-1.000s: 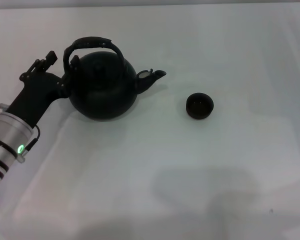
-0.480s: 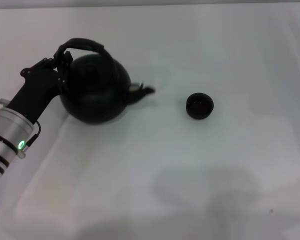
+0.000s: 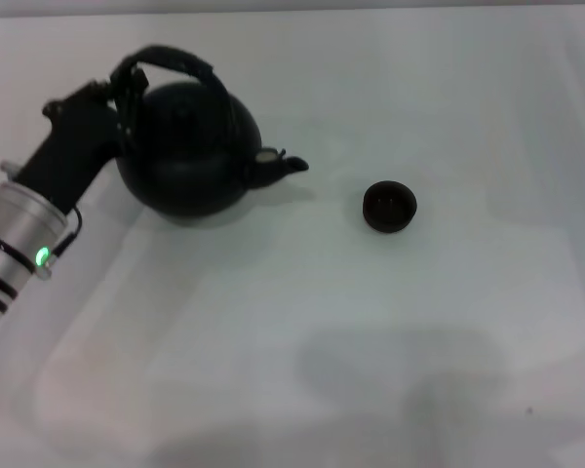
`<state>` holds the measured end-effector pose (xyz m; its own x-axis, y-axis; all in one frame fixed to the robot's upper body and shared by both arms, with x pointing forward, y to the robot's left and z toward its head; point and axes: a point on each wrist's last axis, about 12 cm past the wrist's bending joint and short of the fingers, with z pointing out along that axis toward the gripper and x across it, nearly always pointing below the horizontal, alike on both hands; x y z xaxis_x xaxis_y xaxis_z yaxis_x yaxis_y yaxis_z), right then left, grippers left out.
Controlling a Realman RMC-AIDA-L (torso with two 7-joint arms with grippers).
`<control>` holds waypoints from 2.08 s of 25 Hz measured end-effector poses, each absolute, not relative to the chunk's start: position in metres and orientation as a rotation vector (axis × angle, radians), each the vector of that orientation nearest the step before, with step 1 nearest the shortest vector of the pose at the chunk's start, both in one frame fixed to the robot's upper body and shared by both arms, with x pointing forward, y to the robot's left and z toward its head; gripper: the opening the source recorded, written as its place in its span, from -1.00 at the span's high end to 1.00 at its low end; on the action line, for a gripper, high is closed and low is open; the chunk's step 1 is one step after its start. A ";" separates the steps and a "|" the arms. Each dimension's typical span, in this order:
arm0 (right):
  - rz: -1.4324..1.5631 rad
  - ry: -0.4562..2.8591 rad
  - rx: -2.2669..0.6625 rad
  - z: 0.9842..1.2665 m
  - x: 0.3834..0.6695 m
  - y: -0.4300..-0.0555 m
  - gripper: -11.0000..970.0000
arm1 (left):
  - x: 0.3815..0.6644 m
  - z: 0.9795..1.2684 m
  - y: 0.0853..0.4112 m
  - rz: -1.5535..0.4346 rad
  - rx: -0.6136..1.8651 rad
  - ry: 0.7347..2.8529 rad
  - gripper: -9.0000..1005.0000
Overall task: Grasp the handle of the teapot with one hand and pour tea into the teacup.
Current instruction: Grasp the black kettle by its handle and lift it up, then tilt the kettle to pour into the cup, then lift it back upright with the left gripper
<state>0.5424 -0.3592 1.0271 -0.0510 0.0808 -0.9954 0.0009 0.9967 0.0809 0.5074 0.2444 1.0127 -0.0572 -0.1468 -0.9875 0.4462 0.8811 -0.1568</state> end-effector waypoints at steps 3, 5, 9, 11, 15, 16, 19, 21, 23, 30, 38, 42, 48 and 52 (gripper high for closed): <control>0.065 1.621 0.063 1.027 0.542 -0.359 -0.72 | 0.518 1.024 0.247 -0.494 0.284 1.494 0.74; 0.065 1.621 0.063 1.027 0.542 -0.359 -0.72 | 0.527 1.032 0.248 -0.499 0.319 1.464 0.74; 0.066 1.620 0.063 1.027 0.543 -0.359 -0.72 | 0.547 1.046 0.248 -0.494 0.409 1.430 0.74; 0.067 1.620 0.063 1.027 0.543 -0.358 -0.72 | 0.556 1.052 0.245 -0.487 0.460 1.414 0.74; 0.067 1.622 0.065 1.027 0.542 -0.358 -0.72 | 0.571 1.063 0.235 -0.469 0.564 1.383 0.74; 0.067 1.623 0.065 1.026 0.542 -0.358 -0.72 | 0.573 1.064 0.234 -0.458 0.583 1.373 0.74; 0.068 1.625 0.067 1.026 0.541 -0.358 -0.72 | 0.575 1.067 0.230 -0.422 0.627 1.346 0.74; 0.070 1.623 0.066 1.026 0.542 -0.358 -0.72 | 0.575 1.067 0.228 -0.406 0.647 1.334 0.74; 0.072 1.621 0.063 1.027 0.544 -0.357 -0.72 | 0.575 1.067 0.227 -0.397 0.664 1.325 0.74; 0.073 1.617 0.059 1.028 0.545 -0.356 -0.72 | 0.567 1.062 0.210 -0.379 0.713 1.289 0.74; 0.082 1.612 0.051 1.031 0.552 -0.351 -0.72 | 0.565 1.052 0.199 -0.343 0.743 1.335 0.74; 0.085 1.625 0.047 1.033 0.559 -0.348 -0.72 | 0.567 1.051 0.199 -0.320 0.751 1.344 0.74; 0.087 1.632 0.045 1.034 0.565 -0.345 -0.72 | 0.574 1.053 0.189 -0.303 0.782 1.353 0.74; 0.085 1.627 0.058 1.035 0.566 -0.346 -0.72 | 0.578 1.054 0.184 -0.308 0.791 1.362 0.74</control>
<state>0.5661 -0.3455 1.0354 -0.0582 0.0901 -0.9942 -0.0144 0.9957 0.0910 0.5781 0.1836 1.0542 0.2170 0.2412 -0.9459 0.6243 0.7106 0.3244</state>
